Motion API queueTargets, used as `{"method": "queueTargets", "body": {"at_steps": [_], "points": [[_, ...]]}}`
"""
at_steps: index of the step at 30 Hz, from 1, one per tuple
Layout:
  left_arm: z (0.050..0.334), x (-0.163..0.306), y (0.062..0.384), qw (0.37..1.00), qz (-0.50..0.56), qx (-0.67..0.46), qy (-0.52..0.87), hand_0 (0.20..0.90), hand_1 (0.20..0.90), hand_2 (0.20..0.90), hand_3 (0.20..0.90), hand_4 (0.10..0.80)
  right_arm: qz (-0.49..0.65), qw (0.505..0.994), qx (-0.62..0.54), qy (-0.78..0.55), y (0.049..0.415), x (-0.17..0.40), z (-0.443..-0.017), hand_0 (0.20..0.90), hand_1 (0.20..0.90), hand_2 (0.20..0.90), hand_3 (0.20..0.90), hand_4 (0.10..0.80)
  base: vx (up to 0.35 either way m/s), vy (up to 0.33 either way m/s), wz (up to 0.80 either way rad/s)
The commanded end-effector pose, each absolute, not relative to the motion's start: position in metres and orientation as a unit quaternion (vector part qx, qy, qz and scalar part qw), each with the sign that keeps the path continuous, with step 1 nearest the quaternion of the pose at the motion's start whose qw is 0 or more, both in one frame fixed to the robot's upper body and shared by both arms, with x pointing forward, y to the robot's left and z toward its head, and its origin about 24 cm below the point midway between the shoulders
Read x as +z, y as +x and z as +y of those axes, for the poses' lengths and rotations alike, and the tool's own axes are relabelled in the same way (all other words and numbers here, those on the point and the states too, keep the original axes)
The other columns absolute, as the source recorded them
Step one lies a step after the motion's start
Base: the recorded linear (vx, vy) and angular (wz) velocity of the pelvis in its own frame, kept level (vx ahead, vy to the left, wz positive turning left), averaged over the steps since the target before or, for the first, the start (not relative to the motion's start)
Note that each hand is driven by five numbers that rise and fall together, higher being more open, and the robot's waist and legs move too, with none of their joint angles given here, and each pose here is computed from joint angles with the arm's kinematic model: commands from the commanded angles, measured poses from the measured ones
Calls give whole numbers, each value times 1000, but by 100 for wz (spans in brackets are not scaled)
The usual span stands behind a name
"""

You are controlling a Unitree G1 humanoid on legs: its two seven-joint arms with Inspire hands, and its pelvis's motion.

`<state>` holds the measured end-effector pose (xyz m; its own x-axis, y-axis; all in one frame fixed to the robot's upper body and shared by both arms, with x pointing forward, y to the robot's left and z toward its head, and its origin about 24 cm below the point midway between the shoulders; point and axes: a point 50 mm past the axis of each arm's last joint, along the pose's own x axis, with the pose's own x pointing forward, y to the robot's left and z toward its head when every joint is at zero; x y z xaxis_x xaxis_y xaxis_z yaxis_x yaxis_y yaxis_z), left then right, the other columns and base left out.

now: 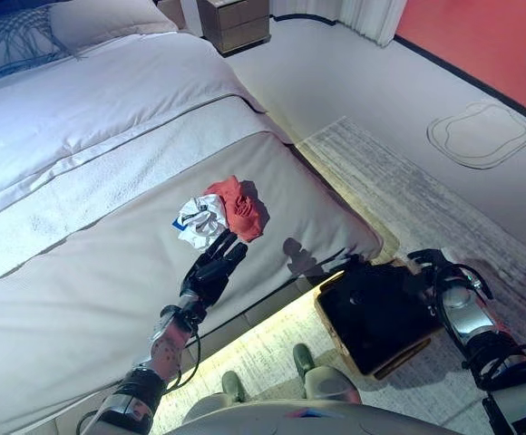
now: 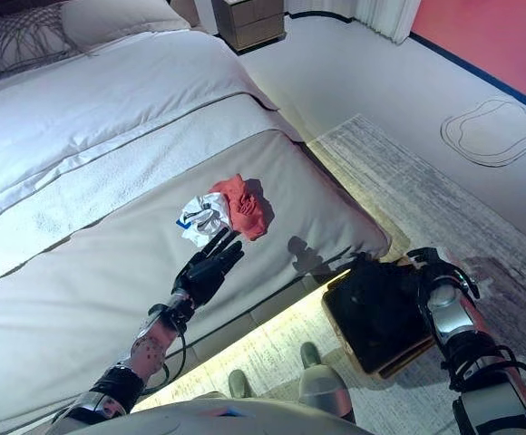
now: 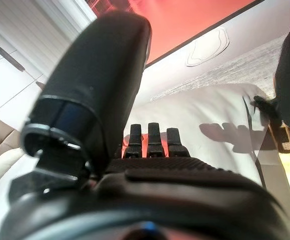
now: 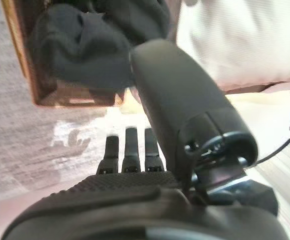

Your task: Pick up the clothes from the bed and place them into the basket

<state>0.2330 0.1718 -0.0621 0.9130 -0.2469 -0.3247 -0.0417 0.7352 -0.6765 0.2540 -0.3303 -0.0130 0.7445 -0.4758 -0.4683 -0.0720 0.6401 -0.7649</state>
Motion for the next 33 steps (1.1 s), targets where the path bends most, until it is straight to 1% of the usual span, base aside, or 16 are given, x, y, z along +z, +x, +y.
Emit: {"method": "queueTargets", "body": {"at_steps": [1, 11, 14, 18, 20, 23, 26, 28, 33], "points": [[164, -41, 254, 917, 149, -111, -352, 900, 900, 900, 900, 800, 281, 839, -168, -435, 280, 28, -346, 900, 900, 900, 900, 800, 0, 0, 0], [170, -40, 253, 919, 145, -104, -351, 900, 900, 900, 900, 800, 307, 829, -155, -440, 275, 26, -347, 900, 900, 900, 900, 800, 0, 0, 0], [172, -40, 252, 920, 145, -96, -351, 900, 900, 900, 900, 800, 261, 847, -157, -436, 285, 38, -338, 900, 900, 900, 900, 800, 29, -5, 6], [174, -40, 251, 925, 137, -85, -345, 900, 900, 900, 900, 800, 151, 868, -154, -447, 308, 72, -311, 900, 900, 900, 900, 800, 56, -5, 13], [173, -39, 250, 931, 133, -92, -327, 900, 900, 900, 900, 800, 86, 875, -141, -455, 322, 93, -291, 900, 900, 900, 900, 800, 59, -9, 20], [172, -36, 249, 942, 124, -113, -289, 900, 900, 900, 900, 800, 17, 880, -138, -454, 340, 127, -272, 900, 900, 900, 900, 800, 45, -8, 25], [173, -32, 247, 952, 114, -143, -247, 900, 900, 900, 900, 800, -30, 881, -131, -453, 352, 149, -258, 900, 900, 900, 900, 800, 52, -11, 37], [174, -29, 246, 954, 106, -158, -230, 900, 900, 900, 900, 800, -42, 880, -124, -456, 357, 158, -256, 900, 900, 900, 900, 800, 43, -6, 45], [176, -19, 251, 947, 77, -164, -265, 900, 900, 900, 900, 800, -58, 873, -129, -467, 369, 175, -254, 900, 900, 900, 900, 800, -50, 26, 43]]}}
